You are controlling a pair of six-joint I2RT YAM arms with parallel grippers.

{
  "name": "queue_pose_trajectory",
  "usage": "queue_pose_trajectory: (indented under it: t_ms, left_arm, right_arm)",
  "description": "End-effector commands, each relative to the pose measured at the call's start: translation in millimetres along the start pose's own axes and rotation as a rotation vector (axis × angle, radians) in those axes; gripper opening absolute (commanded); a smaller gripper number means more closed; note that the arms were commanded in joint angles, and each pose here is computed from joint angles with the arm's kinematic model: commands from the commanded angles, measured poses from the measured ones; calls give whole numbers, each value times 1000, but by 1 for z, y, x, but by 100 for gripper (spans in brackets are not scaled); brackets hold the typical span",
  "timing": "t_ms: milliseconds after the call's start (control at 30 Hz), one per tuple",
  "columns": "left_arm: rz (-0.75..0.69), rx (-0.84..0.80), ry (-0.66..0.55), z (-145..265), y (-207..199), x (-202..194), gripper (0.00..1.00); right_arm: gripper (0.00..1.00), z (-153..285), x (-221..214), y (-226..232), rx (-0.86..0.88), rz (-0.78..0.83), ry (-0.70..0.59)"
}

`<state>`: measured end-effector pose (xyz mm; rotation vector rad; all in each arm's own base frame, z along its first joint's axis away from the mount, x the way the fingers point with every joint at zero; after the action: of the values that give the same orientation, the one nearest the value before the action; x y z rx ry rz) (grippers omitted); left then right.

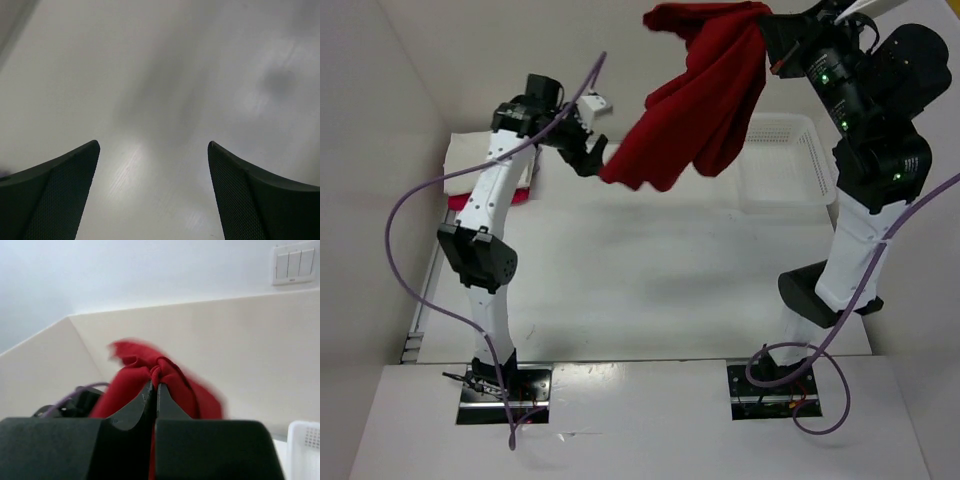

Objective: Fold and stack the t-shirts
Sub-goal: Move the tshirt to the center of the board, then flatten out the tshirt

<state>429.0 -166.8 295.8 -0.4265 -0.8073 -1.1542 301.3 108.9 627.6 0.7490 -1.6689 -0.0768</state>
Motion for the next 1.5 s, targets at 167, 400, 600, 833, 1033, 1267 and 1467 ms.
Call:
queue_pose_trajectory:
  t_ms: [167, 400, 600, 833, 1033, 1267, 1467]
  left_arm:
    - [79, 561, 87, 125, 52, -10, 100]
    - [140, 838, 302, 186, 70, -54, 100]
    - [-18, 585, 203, 165, 33, -42, 100]
    - [-302, 9, 267, 53, -99, -48, 100]
    - [-348, -16, 330, -28, -147, -56, 100]
    - [-387, -252, 69, -72, -211, -9, 100]
    - [-408, -393, 105, -148, -272, -18, 100]
  right_arm:
    - [25, -85, -152, -28, -119, -124, 391]
    - [96, -100, -214, -55, -205, -148, 566]
    - [98, -78, -212, -61, -247, -85, 616]
    - [91, 0, -302, -112, -578, -17, 883]
    - [62, 58, -381, -141, -582, -289, 999]
    - [76, 103, -451, -181, -778, -342, 1125]
    - [79, 109, -460, -201, -812, -423, 1089]
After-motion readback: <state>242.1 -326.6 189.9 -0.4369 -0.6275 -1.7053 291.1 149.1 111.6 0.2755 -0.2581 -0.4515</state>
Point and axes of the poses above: each gripper's point midway between its finger pads, its own z axis back along the fingers, its own y axis along the line the jaws close on, x = y × z, the point moved 6 cm from there along z, back along the fingers, and after that the axes turned 11 degrees about -z, right-handed, at the moved point
